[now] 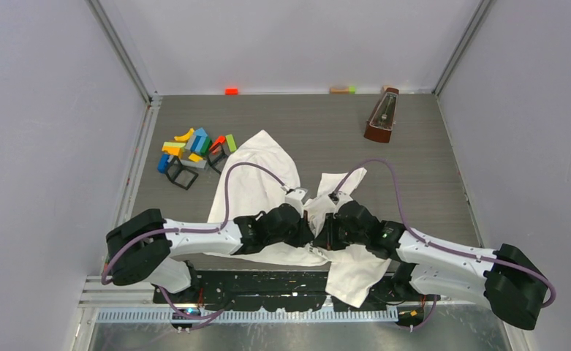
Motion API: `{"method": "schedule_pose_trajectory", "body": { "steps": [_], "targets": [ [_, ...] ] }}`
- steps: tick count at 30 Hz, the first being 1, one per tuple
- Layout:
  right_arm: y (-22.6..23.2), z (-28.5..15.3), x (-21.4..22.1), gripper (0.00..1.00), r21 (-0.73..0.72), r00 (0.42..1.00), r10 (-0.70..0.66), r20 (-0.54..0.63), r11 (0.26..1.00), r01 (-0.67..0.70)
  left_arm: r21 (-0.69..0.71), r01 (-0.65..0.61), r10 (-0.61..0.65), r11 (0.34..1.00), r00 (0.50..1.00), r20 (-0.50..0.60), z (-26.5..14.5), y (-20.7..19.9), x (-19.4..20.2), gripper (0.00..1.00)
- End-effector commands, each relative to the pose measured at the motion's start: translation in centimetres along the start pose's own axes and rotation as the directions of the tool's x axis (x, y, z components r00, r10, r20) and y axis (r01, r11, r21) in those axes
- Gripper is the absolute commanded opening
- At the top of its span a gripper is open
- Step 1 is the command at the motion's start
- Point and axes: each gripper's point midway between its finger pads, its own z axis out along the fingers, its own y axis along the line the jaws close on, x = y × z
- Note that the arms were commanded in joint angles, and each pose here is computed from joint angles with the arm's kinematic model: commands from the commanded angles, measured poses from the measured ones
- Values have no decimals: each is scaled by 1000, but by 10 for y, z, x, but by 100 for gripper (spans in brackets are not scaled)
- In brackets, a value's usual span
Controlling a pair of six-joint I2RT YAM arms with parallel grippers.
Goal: Pin the brooch onto the clothing
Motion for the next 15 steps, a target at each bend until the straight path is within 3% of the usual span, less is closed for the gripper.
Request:
{"method": "schedule_pose_trajectory", "body": {
  "steps": [1, 15],
  "targets": [
    [6, 7, -5, 0, -31, 1000, -4, 28, 1000, 5, 179, -7, -15, 984, 993, 118, -16, -43, -33, 0],
    [4, 15, 2, 1, -33, 1000, 6, -7, 999, -6, 230, -9, -32, 973, 984, 175, -24, -49, -41, 0]
  ]
}}
